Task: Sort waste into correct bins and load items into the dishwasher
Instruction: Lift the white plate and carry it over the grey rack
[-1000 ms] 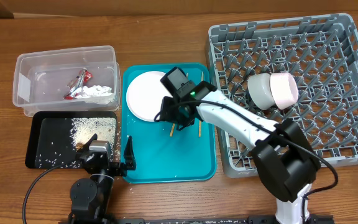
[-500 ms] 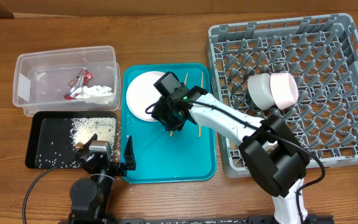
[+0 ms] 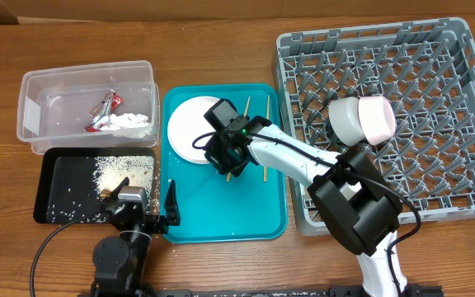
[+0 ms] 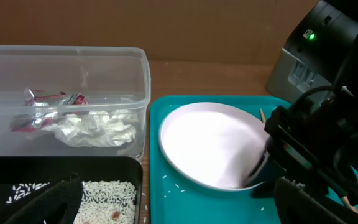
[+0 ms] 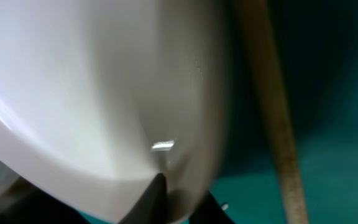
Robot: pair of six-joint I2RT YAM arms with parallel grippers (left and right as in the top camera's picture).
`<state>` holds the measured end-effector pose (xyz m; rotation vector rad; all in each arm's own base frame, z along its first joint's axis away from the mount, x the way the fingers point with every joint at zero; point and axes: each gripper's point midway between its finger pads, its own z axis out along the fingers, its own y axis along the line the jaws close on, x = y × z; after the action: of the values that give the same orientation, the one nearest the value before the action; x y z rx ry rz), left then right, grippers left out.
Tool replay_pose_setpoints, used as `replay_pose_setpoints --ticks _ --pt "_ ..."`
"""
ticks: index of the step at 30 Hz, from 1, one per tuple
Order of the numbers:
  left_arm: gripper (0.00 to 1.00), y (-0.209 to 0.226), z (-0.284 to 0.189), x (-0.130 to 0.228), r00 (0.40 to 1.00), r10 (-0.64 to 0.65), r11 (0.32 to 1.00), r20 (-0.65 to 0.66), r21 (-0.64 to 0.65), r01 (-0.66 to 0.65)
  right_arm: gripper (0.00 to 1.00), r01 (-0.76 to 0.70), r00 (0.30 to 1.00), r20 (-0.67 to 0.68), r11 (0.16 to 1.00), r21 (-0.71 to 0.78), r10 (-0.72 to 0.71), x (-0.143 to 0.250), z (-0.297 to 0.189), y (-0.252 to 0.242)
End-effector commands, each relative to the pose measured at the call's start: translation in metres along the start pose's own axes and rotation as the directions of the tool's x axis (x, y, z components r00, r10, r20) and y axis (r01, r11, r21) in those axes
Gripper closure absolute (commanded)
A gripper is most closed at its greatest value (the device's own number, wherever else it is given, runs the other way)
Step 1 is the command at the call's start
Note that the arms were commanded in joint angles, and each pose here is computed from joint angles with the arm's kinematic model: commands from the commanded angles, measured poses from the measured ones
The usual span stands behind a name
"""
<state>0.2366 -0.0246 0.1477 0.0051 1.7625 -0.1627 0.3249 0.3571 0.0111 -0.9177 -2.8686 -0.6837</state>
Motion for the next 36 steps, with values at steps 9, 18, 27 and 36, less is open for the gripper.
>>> replay_pose_setpoints --ticks 9,18,27,36 --pt "0.0 0.001 0.0 -0.001 1.0 -0.012 1.0 0.008 -0.003 0.012 0.96 0.061 0.998 -0.032 0.997 0.054 -0.059 0.002 -0.003 -0.011" --pt "0.0 0.001 0.0 -0.001 1.0 -0.012 1.0 0.008 -0.003 0.012 0.96 0.29 0.939 0.164 0.953 0.09 -0.301 -0.022 -0.084 -0.002" --pt "0.0 0.001 0.0 -0.001 1.0 -0.012 1.0 0.008 -0.003 0.012 0.96 0.328 0.544 0.626 0.829 0.453 -0.558 -0.086 -0.259 -0.025" --pt "0.0 0.001 0.0 -0.001 1.0 -0.012 1.0 0.008 -0.003 0.012 0.96 -0.107 0.175 0.732 0.726 0.679 -0.659 -0.128 -0.38 -0.068"
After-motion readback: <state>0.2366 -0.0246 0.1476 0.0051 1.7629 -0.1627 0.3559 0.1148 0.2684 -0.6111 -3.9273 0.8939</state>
